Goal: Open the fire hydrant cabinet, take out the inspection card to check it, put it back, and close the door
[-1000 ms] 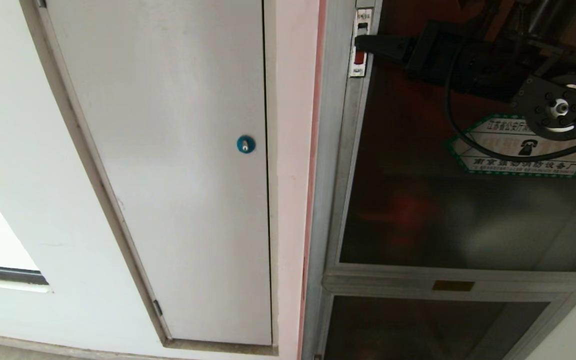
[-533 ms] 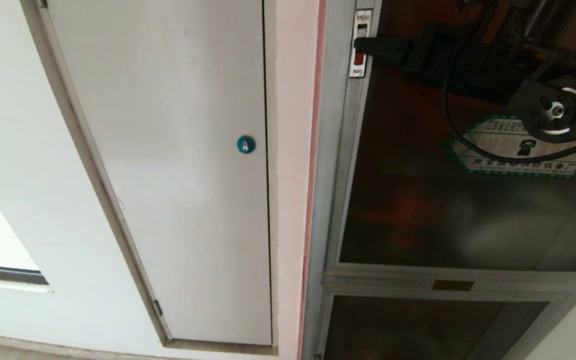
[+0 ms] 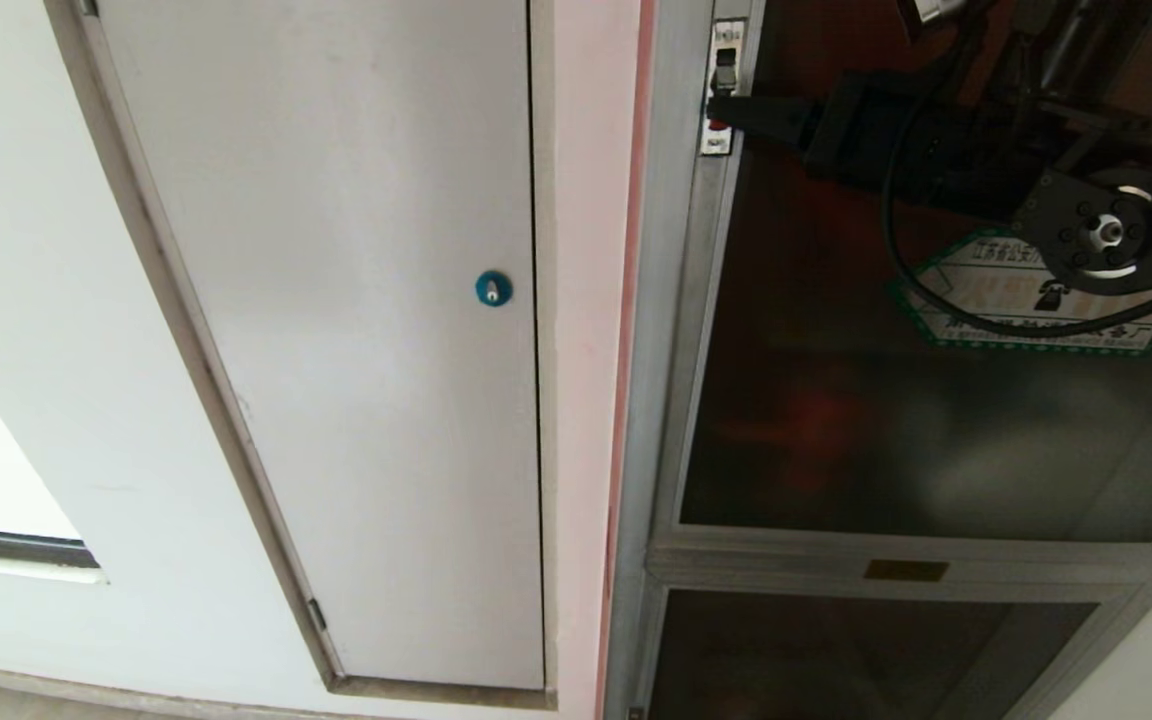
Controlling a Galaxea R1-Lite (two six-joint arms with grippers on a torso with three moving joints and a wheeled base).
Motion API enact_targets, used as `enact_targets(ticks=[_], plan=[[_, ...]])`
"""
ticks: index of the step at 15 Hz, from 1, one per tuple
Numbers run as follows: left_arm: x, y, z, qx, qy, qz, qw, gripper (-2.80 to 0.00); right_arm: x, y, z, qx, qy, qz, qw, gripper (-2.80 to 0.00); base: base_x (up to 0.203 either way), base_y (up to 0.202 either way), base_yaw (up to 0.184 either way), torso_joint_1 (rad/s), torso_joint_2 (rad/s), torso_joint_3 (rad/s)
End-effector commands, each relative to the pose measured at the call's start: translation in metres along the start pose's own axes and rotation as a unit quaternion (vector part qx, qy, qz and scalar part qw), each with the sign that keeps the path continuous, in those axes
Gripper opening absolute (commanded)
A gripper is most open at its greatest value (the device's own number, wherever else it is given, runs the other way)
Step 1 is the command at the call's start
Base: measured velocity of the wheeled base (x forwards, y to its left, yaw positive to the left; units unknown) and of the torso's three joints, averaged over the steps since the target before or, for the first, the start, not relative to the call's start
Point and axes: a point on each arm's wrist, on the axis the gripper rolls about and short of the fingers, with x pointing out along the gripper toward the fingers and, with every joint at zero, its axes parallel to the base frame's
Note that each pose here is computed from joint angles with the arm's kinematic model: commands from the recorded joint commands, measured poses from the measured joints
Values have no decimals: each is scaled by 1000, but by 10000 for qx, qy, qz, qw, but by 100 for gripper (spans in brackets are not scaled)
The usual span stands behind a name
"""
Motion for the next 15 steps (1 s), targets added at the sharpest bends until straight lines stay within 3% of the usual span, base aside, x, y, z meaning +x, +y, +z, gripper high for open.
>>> enact_targets(ticks=[1,8,15], plan=[[0,0,0,1,6,0,10000,-280,1,-2,-3,40,33,7,10000,-280,0,0,0,0,0,0],[0,0,0,1,6,0,10000,-280,-46,53,8,-270,73,93,9996,-280,0,0,0,0,0,0],[0,0,0,1,6,0,10000,-280,-91,116,40,-728,-362,294,9963,-280,0,0,0,-8,20,11]])
